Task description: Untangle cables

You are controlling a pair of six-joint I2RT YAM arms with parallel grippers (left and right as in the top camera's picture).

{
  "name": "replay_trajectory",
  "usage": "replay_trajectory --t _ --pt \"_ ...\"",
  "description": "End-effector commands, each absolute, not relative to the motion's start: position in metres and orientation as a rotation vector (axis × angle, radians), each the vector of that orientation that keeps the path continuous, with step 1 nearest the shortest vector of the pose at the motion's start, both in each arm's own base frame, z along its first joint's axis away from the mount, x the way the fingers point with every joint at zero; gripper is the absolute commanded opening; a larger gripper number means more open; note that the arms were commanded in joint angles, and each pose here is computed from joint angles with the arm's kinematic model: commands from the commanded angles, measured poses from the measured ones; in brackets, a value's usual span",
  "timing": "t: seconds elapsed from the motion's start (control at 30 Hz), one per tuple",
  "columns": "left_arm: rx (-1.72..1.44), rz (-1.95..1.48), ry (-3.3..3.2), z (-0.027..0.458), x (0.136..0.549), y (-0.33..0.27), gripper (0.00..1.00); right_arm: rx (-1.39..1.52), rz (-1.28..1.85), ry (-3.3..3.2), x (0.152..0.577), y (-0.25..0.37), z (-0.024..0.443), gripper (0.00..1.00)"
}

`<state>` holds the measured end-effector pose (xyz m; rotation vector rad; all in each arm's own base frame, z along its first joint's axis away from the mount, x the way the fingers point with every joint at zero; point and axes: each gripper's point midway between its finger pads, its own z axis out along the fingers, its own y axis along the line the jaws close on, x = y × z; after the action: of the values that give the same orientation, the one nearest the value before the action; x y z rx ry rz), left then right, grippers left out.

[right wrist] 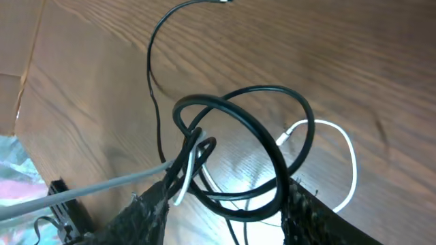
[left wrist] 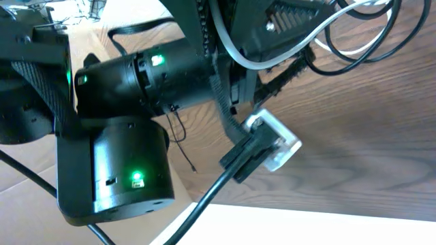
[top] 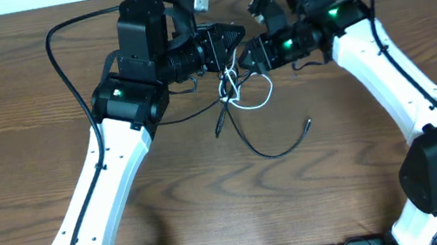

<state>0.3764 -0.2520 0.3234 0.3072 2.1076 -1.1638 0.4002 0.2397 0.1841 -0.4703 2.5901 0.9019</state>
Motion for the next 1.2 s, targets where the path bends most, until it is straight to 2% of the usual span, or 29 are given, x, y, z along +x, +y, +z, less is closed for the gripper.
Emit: replay_trajectory --t 0.0,0.27,0.43,0.53,0.6,0.63,0.7,0.87,1.0,1.17 --pt "0.32 -1.144 2.087 0.328 0.38 -0.251 0.07 -0.444 0.898 2.581 0.402 0.247 0.191 0.5" --pt "0.319 -1.144 2.087 0.328 0.38 -0.251 0.08 -0.377 0.835 2.637 0.401 0.26 0.176 0.48" --pt "0.319 -1.145 2.087 0.328 0.38 -0.251 0.07 -0.345 0.803 2.675 0.406 0.263 0.157 0.4" --pt "0.297 -1.157 2.094 0.328 0.38 -0.251 0.07 -0.281 0.708 2.697 0.415 0.253 0.146 0.3" --pt "0.279 -1.169 2.099 0.329 0.38 -0.251 0.08 -0.241 0.632 2.7 0.422 0.245 0.14 0.12" --pt "0.267 -1.175 2.102 0.329 0.38 -0.25 0.07 -0.226 0.591 2.701 0.425 0.24 0.137 0.06" --pt "0.264 -1.183 2.098 0.332 0.379 -0.246 0.07 -0.206 0.554 2.706 0.429 0.233 0.133 0.01" --pt "0.125 -1.124 2.158 0.326 0.385 -0.2 0.07 -0.151 0.515 2.738 0.436 0.209 0.119 0.01" --pt "0.024 -1.022 2.31 0.29 0.382 -0.156 0.08 -0.15 0.477 2.781 0.432 0.19 0.104 0.01" --pt "0.016 -0.861 2.56 0.23 0.359 -0.134 0.08 -0.125 0.398 2.823 0.425 0.177 0.087 0.01"
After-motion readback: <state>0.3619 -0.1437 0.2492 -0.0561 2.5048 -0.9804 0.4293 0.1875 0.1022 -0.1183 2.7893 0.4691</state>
